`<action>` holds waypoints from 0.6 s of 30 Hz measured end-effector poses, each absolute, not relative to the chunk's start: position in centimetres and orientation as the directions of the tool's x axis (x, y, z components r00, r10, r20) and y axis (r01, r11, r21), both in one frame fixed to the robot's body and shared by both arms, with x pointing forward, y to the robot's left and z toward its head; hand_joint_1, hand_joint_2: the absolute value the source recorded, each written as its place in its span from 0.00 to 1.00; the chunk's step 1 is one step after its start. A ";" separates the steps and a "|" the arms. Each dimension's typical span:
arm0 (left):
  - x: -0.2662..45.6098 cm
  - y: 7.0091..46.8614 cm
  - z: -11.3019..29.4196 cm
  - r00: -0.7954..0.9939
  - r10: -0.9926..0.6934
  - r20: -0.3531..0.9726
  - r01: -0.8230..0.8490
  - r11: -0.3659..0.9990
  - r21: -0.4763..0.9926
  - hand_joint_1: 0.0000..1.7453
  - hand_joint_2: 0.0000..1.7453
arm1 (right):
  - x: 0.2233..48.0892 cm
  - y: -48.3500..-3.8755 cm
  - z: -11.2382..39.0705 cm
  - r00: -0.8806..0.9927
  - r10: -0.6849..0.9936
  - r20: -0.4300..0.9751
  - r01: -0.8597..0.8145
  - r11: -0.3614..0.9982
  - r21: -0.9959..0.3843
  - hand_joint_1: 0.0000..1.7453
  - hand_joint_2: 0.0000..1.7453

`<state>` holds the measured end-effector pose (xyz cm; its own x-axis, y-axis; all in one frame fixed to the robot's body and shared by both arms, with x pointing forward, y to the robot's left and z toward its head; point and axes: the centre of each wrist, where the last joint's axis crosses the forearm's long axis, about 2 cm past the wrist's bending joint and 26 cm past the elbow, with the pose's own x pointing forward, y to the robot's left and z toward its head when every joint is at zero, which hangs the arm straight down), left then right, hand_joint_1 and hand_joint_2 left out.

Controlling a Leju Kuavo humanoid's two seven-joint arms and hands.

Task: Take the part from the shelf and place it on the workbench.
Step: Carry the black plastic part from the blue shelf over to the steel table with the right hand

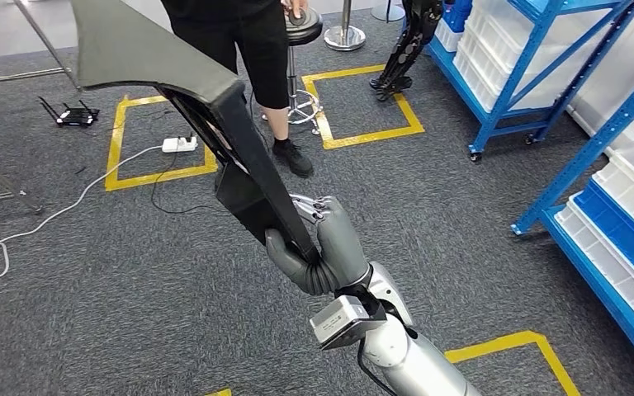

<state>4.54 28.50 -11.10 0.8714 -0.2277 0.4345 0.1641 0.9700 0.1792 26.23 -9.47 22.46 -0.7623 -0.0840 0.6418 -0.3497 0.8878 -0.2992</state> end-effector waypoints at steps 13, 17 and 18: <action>4.8 28.7 -11.1 0.884 -0.237 0.402 0.189 0.969 0.156 0.00 1.00 | 26.1 -9.0 22.8 -0.760 -0.108 0.641 -0.374 0.879 -0.295 1.00 1.00; 5.0 28.8 -11.1 0.879 -0.240 0.413 0.185 0.968 0.168 0.00 1.00 | 26.3 -8.8 23.3 -0.762 -0.124 0.636 -0.388 0.874 -0.294 1.00 1.00; 5.2 28.8 -11.0 0.876 -0.240 0.418 0.184 0.968 0.171 0.00 1.00 | 26.4 -8.8 23.3 -0.759 -0.127 0.638 -0.393 0.871 -0.294 1.00 1.00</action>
